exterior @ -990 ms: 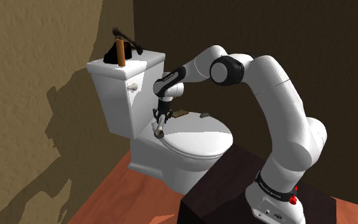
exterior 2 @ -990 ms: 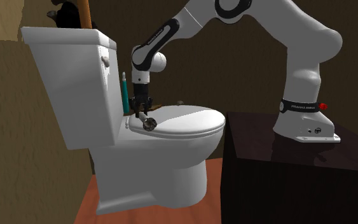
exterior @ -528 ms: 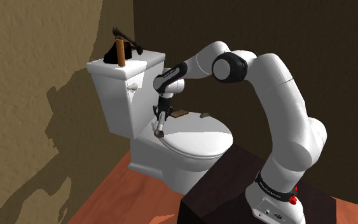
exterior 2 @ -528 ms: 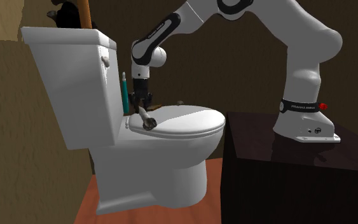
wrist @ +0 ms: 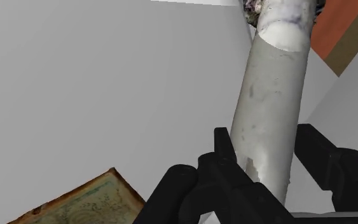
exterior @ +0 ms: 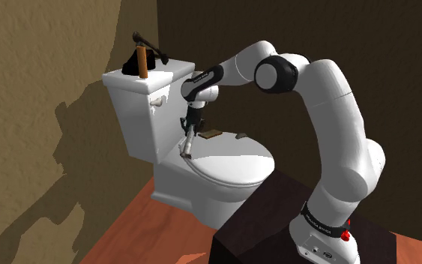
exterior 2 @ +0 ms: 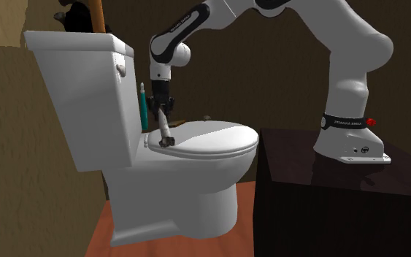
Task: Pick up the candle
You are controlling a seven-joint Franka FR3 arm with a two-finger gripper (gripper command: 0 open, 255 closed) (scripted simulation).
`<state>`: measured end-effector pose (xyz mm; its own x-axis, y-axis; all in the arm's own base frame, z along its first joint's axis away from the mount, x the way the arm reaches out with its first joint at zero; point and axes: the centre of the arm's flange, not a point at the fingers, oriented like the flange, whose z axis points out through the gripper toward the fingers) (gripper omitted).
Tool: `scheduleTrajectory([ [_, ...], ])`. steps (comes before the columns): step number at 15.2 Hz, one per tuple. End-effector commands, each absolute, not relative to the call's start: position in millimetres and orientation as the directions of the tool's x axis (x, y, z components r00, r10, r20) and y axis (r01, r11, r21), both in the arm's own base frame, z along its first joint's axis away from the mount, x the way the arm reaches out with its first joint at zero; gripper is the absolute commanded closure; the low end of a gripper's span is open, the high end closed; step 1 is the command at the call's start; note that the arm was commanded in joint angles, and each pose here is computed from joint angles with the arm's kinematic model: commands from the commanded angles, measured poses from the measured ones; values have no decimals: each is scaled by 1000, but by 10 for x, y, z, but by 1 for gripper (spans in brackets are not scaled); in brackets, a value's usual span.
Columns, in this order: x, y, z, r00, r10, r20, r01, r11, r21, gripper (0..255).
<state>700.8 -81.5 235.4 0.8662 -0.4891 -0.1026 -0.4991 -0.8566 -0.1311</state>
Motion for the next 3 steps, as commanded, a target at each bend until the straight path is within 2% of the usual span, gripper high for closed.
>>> scheduleTrajectory([
  [1,7004,-820,2469,866,-489,-103,-499,-857,-131,255],
  [3,7004,-820,2477,866,-489,-103,-499,-857,-131,255],
])
